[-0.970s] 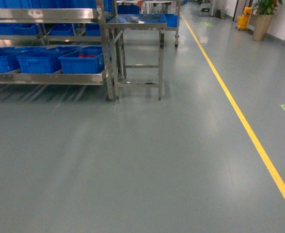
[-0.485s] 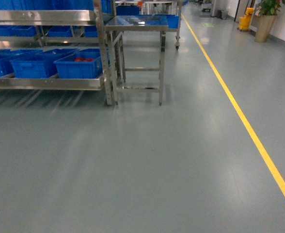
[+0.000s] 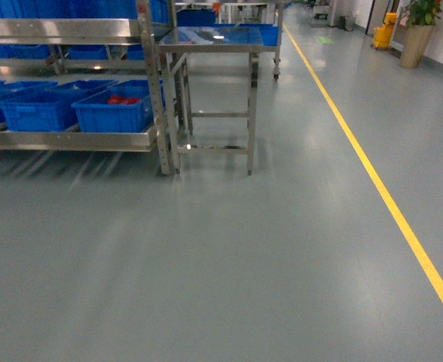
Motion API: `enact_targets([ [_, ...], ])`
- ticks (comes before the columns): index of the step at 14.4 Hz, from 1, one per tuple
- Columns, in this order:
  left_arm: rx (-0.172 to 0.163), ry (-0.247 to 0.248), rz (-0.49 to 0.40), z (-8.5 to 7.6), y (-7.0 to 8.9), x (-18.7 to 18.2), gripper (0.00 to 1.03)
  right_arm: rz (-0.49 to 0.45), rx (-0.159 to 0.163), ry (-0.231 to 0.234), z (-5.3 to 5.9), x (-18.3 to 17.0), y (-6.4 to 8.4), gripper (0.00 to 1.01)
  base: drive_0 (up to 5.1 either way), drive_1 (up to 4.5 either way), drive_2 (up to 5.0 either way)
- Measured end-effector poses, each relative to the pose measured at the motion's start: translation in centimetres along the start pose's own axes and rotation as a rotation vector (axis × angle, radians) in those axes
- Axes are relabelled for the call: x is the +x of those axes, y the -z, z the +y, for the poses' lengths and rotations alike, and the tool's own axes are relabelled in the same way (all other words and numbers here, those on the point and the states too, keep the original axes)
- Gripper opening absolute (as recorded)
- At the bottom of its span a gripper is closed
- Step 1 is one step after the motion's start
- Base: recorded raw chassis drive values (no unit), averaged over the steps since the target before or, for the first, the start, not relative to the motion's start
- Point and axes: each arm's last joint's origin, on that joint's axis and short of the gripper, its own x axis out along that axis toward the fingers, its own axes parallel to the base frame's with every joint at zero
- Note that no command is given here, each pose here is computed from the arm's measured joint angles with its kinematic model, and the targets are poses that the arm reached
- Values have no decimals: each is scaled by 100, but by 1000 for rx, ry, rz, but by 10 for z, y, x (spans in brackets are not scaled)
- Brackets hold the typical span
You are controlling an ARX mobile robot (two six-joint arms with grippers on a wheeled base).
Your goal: Pick blue part to blue bin on bottom shelf
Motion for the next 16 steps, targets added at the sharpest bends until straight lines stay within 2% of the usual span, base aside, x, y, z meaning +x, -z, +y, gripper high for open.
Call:
enact_targets([
  [16, 0, 1, 1, 0, 0, 0, 44, 2, 0, 0, 0, 0, 0, 98, 3, 406, -400],
])
